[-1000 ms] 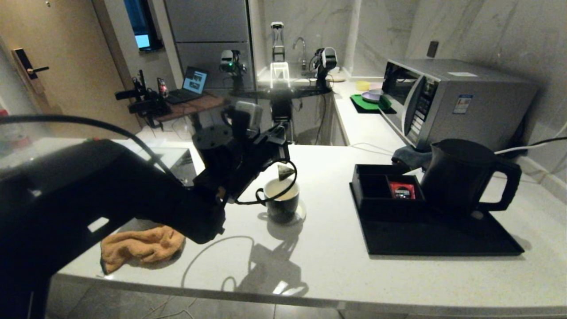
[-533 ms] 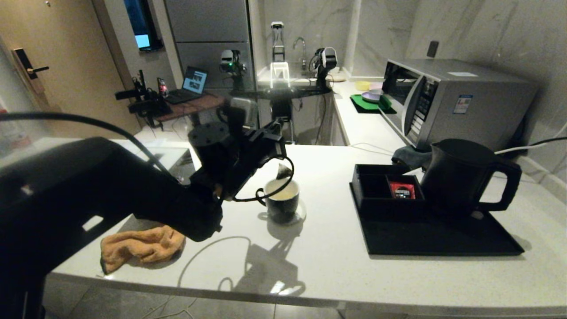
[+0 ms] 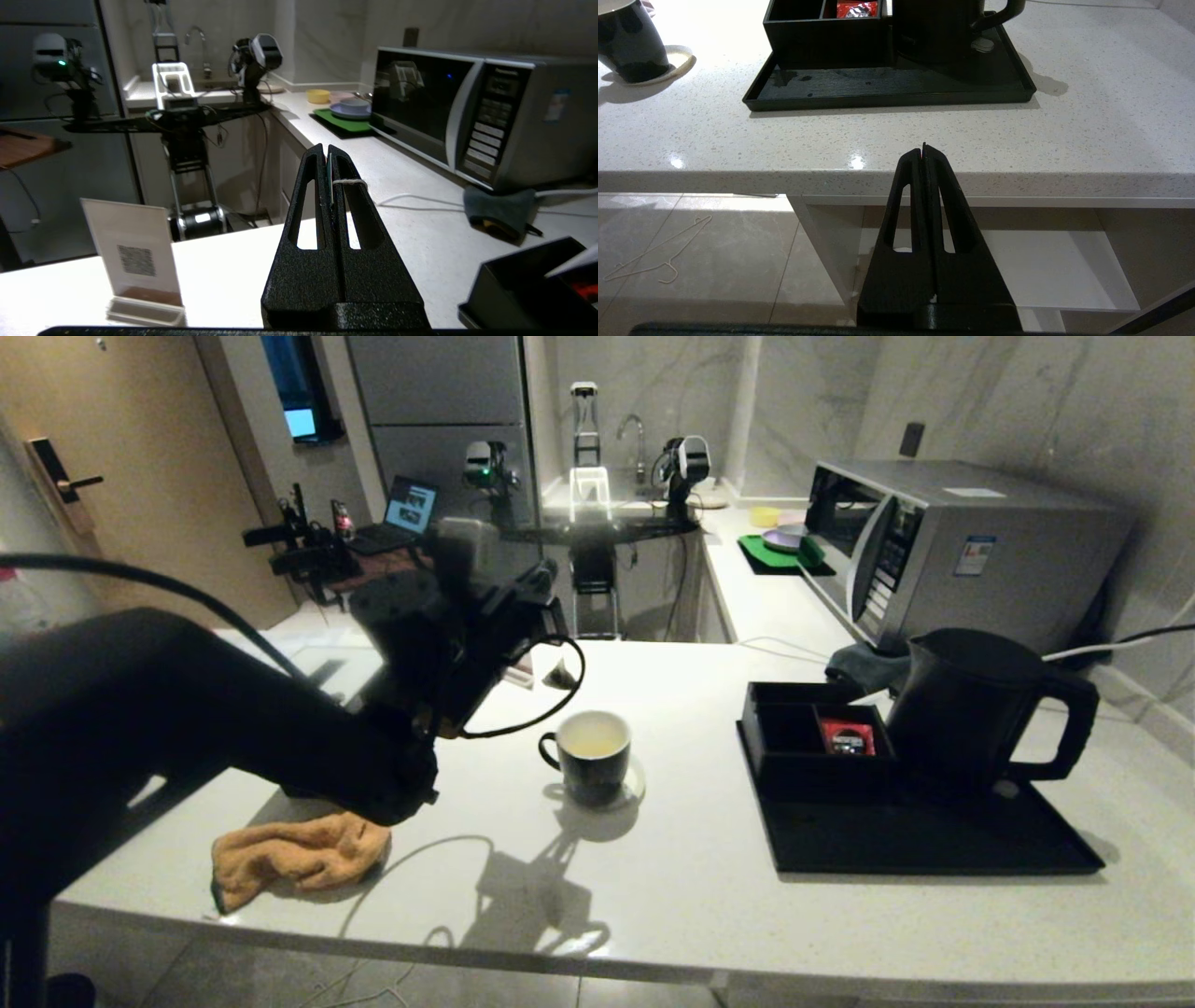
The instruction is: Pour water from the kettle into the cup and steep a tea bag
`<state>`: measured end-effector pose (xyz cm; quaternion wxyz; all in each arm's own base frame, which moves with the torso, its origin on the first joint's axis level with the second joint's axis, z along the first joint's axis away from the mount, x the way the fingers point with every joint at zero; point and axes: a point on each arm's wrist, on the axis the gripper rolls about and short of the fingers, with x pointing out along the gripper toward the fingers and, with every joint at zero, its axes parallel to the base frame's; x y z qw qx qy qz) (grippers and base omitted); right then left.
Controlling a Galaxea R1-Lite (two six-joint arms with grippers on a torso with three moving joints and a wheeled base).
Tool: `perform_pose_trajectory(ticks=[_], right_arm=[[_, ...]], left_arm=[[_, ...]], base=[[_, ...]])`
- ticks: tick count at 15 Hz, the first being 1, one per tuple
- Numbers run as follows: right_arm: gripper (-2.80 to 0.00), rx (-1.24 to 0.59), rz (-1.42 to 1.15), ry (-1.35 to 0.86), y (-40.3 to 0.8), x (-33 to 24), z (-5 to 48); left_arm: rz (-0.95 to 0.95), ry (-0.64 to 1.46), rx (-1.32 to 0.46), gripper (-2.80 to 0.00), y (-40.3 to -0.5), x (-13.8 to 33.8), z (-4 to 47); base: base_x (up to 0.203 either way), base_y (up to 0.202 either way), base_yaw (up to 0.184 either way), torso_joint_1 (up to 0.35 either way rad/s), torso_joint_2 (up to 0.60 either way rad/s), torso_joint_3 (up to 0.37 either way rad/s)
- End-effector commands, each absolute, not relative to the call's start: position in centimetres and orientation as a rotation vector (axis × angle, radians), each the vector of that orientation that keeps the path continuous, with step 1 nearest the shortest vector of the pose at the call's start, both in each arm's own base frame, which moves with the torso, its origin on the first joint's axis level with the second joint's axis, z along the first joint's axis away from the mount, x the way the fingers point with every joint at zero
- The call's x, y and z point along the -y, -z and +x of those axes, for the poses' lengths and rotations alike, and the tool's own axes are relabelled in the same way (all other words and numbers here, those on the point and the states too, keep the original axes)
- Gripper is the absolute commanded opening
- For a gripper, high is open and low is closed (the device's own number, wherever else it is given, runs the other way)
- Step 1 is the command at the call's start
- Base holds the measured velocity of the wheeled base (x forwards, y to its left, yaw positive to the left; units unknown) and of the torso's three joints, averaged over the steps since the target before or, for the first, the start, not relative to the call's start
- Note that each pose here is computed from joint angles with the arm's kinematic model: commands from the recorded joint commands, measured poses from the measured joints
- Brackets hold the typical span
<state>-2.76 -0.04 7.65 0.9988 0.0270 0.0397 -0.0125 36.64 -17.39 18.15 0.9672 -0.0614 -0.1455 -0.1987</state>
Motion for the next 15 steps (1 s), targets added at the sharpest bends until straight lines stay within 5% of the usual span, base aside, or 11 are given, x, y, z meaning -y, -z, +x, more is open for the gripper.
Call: perform_pose_trajectory(ticks=[1, 15], right_arm=[[-2.8, -0.081, 0.054, 0.025, -7.7, 0.0, -2.8], [-2.8, -0.081, 0.054, 0.025, -7.7, 0.0, -2.8]], left_arm=[[-0.129, 0.381, 0.323, -2.8, -19.1, 16.5, 36.6], [-0.103, 0.177, 0.4, -2.8, -24.2, 7.9, 36.2]], base=[[0.0, 0.0, 0.0, 0.0, 0.0, 0.0], [0.0, 0.0, 0.0, 0.0, 0.0, 0.0]])
